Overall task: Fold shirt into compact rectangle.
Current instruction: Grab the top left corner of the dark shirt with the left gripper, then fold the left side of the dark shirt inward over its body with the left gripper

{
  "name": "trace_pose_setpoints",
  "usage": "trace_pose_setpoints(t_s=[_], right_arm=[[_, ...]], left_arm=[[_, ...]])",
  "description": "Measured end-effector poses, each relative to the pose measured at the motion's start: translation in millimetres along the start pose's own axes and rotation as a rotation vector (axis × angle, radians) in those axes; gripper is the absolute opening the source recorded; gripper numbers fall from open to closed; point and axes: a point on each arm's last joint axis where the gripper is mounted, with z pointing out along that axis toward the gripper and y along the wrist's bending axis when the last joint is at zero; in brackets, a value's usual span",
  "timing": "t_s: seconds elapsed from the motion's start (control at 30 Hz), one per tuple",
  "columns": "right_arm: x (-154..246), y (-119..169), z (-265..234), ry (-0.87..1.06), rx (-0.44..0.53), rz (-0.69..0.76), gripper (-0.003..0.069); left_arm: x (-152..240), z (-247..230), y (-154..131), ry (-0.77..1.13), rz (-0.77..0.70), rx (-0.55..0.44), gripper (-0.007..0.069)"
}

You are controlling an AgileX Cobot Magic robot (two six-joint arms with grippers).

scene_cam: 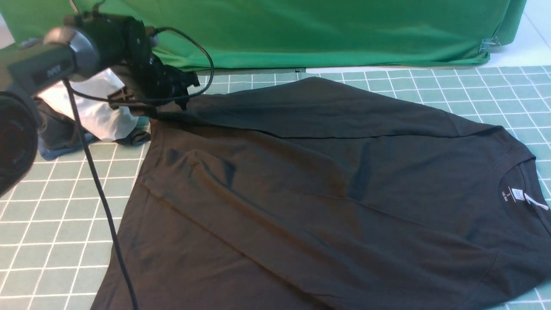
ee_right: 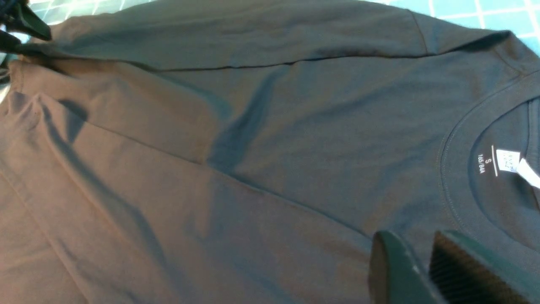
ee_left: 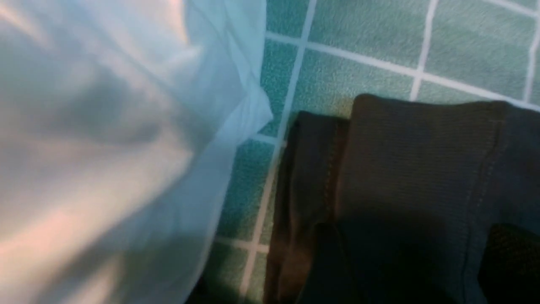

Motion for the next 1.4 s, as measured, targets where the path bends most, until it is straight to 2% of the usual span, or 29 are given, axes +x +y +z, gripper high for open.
trace_pose_setpoints(t_s=[0.17, 0.3, 0.4, 0.43, 0.47, 0.53, 0.87, 1.1, 1.17, 1.27, 1.4], right_arm=[[0, 0, 0, 0.000, 0.000, 0.000, 0.0135], [0, 0, 0, 0.000, 0.000, 0.000, 0.0139], [0, 0, 0, 0.000, 0.000, 0.000, 0.0141], [0, 0, 0, 0.000, 0.000, 0.000, 0.0141], [0, 0, 0, 0.000, 0.000, 0.000, 0.0142], [0, 0, 0, 0.000, 0.000, 0.000, 0.0143], [0, 0, 0, 0.002, 0.002, -0.003, 0.0146], [-3, -2, 7, 0.041, 0.024, -0.018, 0.0140], [-7, -2, 10, 0.058, 0.030, -0.025, 0.0121], [-19, -1, 12, 0.073, 0.043, -0.045, 0.0046], [-32, 0, 15, 0.072, 0.057, -0.070, 0.0026]], left_arm=[[3, 11, 0, 0.013, -0.017, 0.012, 0.0403], [4, 13, 0, 0.011, 0.001, 0.014, 0.0278], [4, 13, 0, 0.010, 0.033, 0.015, 0.0103], [4, 13, 0, 0.010, 0.038, 0.015, 0.0103], [4, 12, 0, 0.010, 0.053, 0.018, 0.0048], [3, 10, -1, 0.006, 0.058, 0.021, 0.0025], [-9, -29, -6, -0.040, 0.112, 0.041, 0.0016], [-10, -77, -7, 0.012, 0.185, 0.035, 0.0016], [-8, -90, -6, 0.039, 0.195, 0.029, 0.0016], [0, -105, -3, 0.072, 0.201, 0.022, 0.0016], [25, -111, 2, 0.102, 0.210, 0.021, 0.0016]])
